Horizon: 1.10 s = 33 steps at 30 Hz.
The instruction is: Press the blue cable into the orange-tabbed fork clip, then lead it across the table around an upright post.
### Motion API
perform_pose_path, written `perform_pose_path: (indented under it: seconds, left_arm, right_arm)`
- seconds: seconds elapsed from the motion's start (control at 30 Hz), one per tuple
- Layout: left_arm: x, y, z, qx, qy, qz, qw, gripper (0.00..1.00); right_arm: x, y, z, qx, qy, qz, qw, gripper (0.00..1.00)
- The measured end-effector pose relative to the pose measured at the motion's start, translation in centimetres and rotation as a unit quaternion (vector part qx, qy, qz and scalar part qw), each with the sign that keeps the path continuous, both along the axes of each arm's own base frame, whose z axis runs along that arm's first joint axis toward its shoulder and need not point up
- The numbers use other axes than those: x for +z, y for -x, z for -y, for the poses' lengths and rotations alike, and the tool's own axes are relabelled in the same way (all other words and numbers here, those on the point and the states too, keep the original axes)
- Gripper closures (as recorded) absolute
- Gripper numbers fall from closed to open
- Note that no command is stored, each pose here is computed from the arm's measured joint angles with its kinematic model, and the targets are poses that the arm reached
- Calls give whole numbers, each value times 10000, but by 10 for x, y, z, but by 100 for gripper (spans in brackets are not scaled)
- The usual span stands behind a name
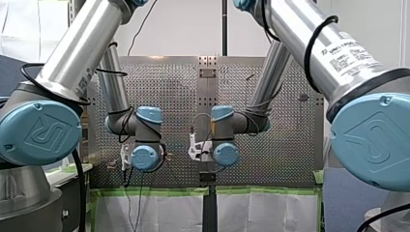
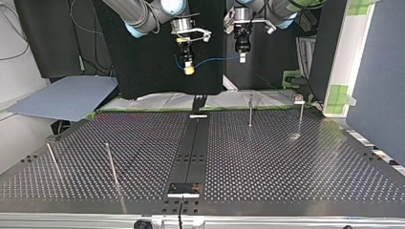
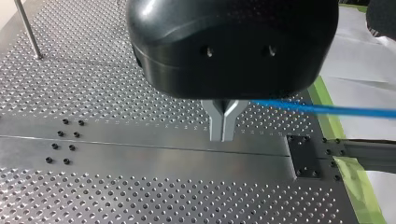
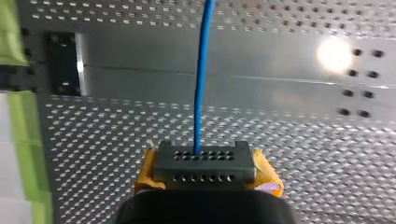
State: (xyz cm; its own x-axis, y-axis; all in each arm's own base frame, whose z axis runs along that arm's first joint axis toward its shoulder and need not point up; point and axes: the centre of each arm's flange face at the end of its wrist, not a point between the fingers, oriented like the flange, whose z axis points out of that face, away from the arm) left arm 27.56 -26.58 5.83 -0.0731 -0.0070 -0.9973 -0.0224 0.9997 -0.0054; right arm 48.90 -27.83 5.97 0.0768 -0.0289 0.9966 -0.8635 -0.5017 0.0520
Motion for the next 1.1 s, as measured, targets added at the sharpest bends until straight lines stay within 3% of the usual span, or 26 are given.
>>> perform_pose_path:
  seconds: [0.2, 0.33, 0.47, 0.57, 0.7, 0.8, 0.93, 1.1]
  left_arm:
    - [0, 0, 0, 0, 0, 0, 10000, 100]
    - [0, 0, 0, 0, 0, 0, 10000, 100]
    - [1, -1, -1, -2, 2, 0, 10000, 100]
    - [7, -7, -4, 2, 32, 0, 10000, 100]
    - [17, -15, -10, 11, 153, -3, 9999, 100]
    - [25, -21, -16, 20, 280, -7, 9996, 100]
    - [35, -29, -23, 34, 477, 15, 9989, 100]
    - [35, -42, -32, 45, 699, 75, 9975, 100]
  right_arm:
    - [1, -10, 11, -293, -68, -94, 9995, 100]
    - [2, -7, 13, -511, -155, -240, 9983, 100]
    - [-1, -3, 12, -580, -263, -400, 9972, 100]
    - [1, 3, 13, -631, -321, -408, 9967, 100]
    - [10, 21, 22, -758, -406, -242, 9960, 100]
    - [21, 30, 30, -799, -418, -16, 9959, 100]
    - [40, 31, 41, -729, -336, 400, 9960, 100]
    - [39, 22, 52, -551, -306, 750, 9952, 100]
